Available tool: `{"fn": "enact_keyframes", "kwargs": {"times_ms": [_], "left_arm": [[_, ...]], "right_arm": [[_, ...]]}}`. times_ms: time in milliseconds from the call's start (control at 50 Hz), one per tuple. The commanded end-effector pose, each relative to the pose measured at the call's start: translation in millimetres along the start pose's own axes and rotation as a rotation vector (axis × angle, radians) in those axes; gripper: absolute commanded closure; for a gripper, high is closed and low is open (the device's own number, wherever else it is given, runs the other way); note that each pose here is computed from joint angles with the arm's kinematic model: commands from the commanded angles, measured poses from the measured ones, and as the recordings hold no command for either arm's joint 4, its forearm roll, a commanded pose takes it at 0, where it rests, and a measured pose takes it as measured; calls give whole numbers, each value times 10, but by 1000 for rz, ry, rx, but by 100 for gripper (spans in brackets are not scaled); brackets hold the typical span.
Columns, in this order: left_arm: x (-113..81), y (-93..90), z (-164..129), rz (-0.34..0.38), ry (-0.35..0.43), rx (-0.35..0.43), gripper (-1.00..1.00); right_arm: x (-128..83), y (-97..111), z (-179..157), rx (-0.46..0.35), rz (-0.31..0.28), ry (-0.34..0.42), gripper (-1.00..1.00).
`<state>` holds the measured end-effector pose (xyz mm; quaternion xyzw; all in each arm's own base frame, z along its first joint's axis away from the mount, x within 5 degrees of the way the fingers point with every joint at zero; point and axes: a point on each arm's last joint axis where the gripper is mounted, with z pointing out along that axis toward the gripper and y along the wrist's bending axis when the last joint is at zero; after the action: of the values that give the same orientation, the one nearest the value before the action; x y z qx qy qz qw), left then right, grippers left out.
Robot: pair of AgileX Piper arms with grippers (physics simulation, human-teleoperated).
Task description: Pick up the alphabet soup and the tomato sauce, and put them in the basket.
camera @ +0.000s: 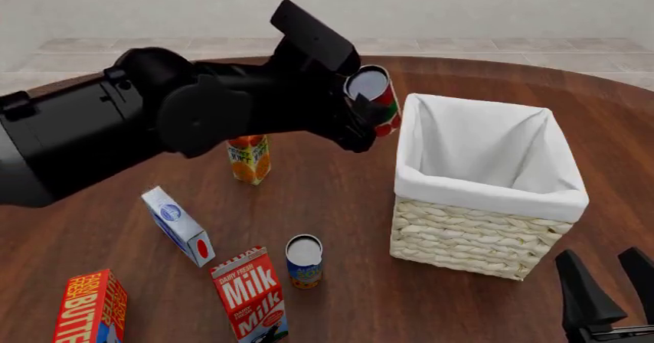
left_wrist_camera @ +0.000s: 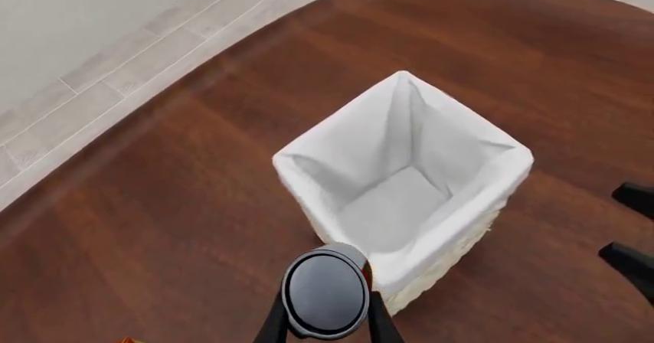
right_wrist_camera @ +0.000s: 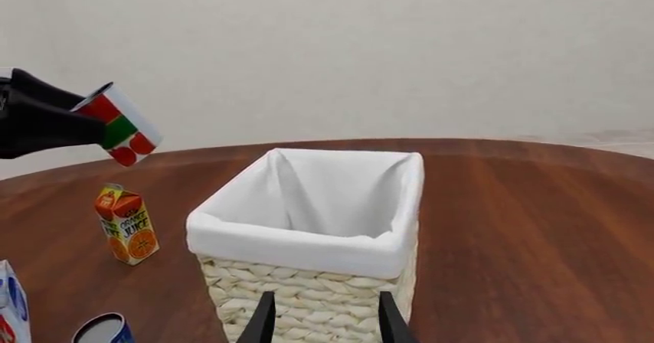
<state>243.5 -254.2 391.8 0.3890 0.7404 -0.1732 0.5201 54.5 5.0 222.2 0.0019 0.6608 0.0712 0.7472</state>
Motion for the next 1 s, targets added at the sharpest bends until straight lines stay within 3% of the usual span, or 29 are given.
{"fn": "enact_keyframes", "kwargs": {"times_ms": [20,1000], "left_arm": [[-59,-49,70,19,-17,14,100],[-151,-386,468,60,-35,90,100]], "right_arm": [[-2,2,0,-3,3,-1,-100],[-12,1,0,0,19,-7,-100]]}}
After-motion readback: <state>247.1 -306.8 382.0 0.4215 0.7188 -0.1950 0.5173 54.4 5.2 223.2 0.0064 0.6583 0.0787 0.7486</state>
